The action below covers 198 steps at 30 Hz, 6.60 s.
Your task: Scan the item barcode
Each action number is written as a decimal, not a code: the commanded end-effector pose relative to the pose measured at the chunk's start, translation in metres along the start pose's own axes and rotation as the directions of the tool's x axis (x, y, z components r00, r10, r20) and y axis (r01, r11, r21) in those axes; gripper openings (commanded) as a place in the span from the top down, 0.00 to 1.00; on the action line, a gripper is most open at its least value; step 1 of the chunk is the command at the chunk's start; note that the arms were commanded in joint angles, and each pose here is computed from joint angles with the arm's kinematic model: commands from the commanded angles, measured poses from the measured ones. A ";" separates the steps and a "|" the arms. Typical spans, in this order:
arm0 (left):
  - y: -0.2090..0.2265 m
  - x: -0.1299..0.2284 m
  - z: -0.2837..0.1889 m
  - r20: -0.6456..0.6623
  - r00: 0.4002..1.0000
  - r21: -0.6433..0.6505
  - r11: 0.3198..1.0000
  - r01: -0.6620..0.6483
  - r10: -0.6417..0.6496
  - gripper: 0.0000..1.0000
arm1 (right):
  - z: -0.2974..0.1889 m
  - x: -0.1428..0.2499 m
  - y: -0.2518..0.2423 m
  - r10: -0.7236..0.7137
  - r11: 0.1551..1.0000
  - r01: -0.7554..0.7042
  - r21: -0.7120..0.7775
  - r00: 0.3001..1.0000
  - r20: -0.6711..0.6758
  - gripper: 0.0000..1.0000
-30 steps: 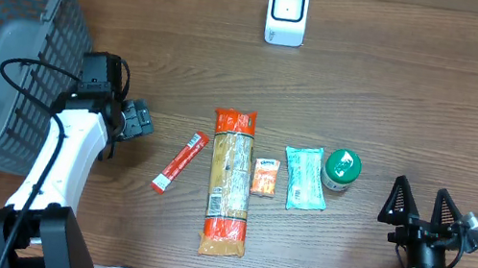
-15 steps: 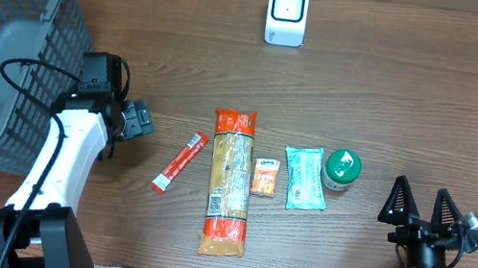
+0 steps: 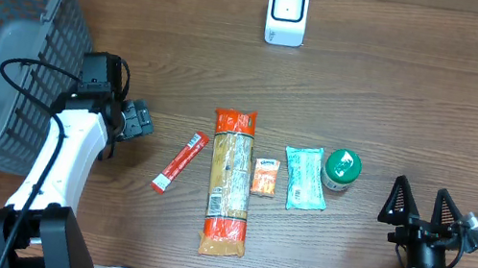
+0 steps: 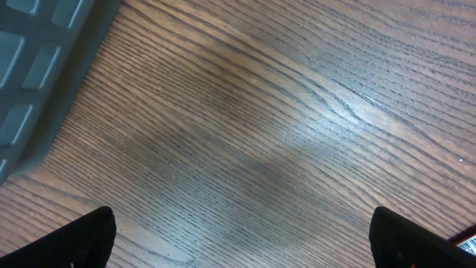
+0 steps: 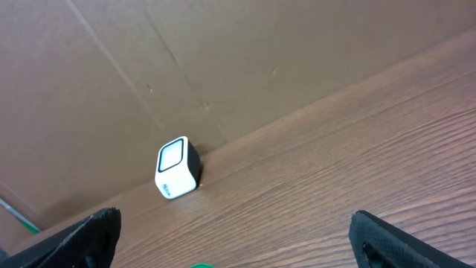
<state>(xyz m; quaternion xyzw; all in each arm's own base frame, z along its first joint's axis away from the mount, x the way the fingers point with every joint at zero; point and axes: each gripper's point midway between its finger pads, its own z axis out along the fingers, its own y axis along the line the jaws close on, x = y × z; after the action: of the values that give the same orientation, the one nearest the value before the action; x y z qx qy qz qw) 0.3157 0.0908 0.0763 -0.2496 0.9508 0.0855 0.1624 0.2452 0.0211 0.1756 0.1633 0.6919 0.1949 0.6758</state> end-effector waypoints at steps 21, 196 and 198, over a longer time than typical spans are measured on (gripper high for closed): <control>-0.003 -0.008 -0.005 0.022 1.000 0.018 1.000 -0.003 0.003 0.00 | -0.014 0.001 0.034 -0.014 0.993 -0.005 -0.122 0.987 -0.159 0.00; -0.004 -0.008 -0.005 0.021 1.000 0.019 1.000 -0.007 0.006 0.00 | 0.065 0.174 0.018 -0.111 0.870 0.493 -0.016 0.164 -0.980 0.23; -0.004 -0.008 -0.005 0.021 1.000 0.019 1.000 -0.007 0.006 0.00 | 0.062 0.174 0.017 -0.104 0.868 0.496 -0.013 0.156 -0.982 0.24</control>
<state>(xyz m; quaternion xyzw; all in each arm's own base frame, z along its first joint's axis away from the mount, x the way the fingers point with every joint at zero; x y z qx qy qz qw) 0.3159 0.0900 0.0762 -0.2491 0.9511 0.0838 0.1623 0.3038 0.1260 0.0353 -0.0330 0.9949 0.0054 0.0950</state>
